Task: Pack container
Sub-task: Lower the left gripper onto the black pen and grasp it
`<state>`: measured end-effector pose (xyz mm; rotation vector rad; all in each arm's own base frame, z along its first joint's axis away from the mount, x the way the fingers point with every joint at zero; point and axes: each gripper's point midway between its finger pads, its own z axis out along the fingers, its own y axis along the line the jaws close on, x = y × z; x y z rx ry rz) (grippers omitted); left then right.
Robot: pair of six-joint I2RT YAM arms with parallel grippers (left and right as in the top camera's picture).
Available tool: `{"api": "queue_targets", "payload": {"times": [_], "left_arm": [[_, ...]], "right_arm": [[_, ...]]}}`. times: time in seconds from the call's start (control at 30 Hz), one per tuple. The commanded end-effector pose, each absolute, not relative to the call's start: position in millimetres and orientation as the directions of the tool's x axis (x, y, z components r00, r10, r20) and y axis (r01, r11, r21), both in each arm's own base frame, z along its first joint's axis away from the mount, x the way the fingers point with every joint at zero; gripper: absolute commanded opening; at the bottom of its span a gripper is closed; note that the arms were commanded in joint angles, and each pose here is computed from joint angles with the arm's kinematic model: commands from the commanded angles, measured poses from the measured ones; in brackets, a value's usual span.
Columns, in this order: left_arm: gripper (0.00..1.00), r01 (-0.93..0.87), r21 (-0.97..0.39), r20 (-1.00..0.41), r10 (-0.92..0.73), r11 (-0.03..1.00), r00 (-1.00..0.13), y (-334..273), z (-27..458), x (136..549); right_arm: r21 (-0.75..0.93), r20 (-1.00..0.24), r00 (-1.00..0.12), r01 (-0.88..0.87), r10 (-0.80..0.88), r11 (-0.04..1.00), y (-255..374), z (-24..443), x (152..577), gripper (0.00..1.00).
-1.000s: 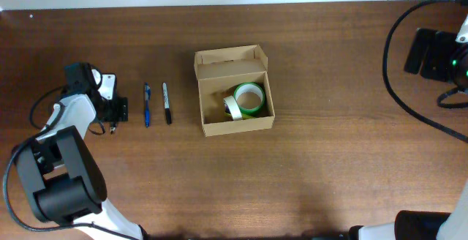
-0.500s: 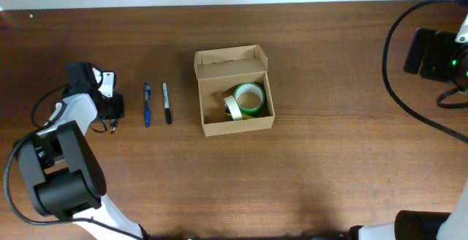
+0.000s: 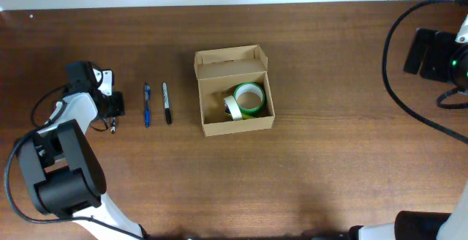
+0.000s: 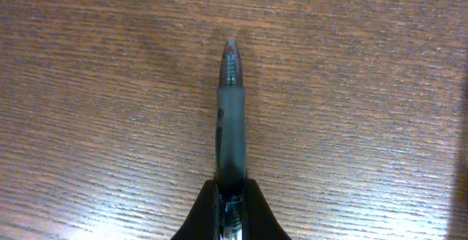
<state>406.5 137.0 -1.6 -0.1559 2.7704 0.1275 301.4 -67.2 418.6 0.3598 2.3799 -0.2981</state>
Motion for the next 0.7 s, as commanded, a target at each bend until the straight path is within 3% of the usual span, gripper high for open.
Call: {"api": "queue_targets", "payload": {"times": [0.0,0.37,0.67], "left_arm": [[0.02,-0.150,0.068,-0.235,-0.131,0.986,-0.963,135.1,-32.4,377.2],[0.02,-0.118,-0.051,-0.271,-0.128,0.992,-0.954,114.6,-17.1,385.3],[0.02,-0.087,-0.031,-0.403,-0.092,0.996,-0.911,110.3,102.8,407.1]], "right_arm": [[-0.108,-0.686,-0.705,0.344,0.180,0.933,-68.6,423.2,293.3,0.99],[-0.108,-0.686,-0.705,0.344,0.180,0.933,-68.6,423.2,293.3,0.99],[-0.093,-0.684,-0.707,0.330,0.181,0.939,-65.0,422.4,294.4,0.99]]}}
